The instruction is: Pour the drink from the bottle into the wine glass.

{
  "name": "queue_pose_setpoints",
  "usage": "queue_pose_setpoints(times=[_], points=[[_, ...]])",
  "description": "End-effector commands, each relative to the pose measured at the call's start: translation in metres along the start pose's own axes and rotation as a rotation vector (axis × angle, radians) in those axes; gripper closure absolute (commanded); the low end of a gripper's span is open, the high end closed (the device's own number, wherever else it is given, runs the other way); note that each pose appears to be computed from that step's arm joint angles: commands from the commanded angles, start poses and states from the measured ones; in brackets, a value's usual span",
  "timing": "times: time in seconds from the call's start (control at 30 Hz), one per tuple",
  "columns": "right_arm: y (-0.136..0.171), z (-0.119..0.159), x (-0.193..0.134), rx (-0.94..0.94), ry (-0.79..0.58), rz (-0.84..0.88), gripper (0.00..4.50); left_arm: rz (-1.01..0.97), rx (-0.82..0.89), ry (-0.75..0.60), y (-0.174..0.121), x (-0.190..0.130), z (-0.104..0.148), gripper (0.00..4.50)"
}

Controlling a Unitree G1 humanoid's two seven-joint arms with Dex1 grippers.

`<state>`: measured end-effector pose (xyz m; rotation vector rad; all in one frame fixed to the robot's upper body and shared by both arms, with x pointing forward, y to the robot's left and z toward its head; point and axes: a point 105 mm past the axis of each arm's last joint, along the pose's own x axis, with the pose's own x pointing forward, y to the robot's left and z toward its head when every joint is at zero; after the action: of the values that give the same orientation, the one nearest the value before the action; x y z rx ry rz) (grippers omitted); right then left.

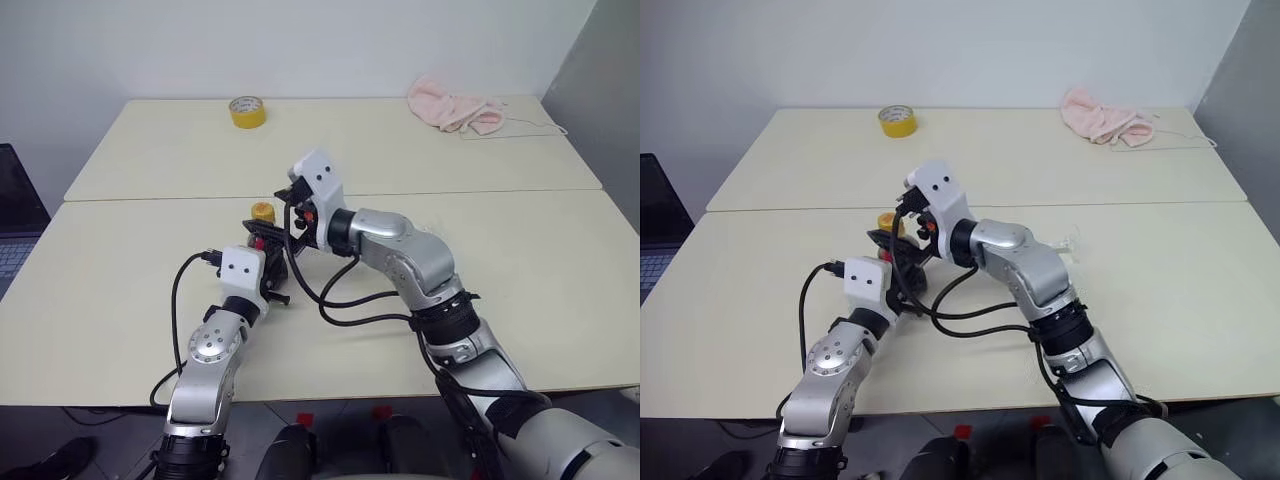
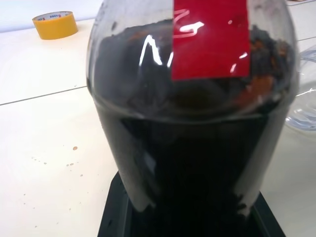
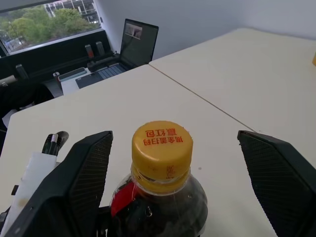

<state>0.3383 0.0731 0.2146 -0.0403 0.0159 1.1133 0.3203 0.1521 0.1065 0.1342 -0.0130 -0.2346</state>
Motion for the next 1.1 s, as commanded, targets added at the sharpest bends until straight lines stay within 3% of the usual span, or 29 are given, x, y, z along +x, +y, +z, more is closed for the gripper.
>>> queue_pose_setpoints(times=[0.03,0.23,0.27,0.57,0.87,1.1], points=[[0.0058,0.0168,0.0015,-0.043,-0.053,0.021,1.13,-0.002,0.019,-0.068,0.0004,0.0007,0.017,3.75],[0.0069,0.0153,0.0011,-0.055,-0.055,0.032,3.18,-0.002,0.018,-0.067,0.0006,0.0004,0.0166,3.75],[0.0073,0.0147,0.0008,-0.059,-0.054,0.037,3.25,-0.001,0.018,-0.067,0.0008,0.0003,0.0168,3.75],[0.0135,0.0083,-0.0071,-0.209,-0.177,0.214,3.25,0.005,0.015,-0.063,0.002,-0.0016,0.0159,3.76],[0.0136,0.0157,-0.0007,-0.097,-0.334,0.249,3.25,0.003,0.014,-0.062,0.0027,-0.0023,0.016,3.76],[0.0139,0.0167,-0.0006,-0.006,-0.358,0.259,3.26,0.0,0.015,-0.06,0.0024,-0.0029,0.0159,3.76]])
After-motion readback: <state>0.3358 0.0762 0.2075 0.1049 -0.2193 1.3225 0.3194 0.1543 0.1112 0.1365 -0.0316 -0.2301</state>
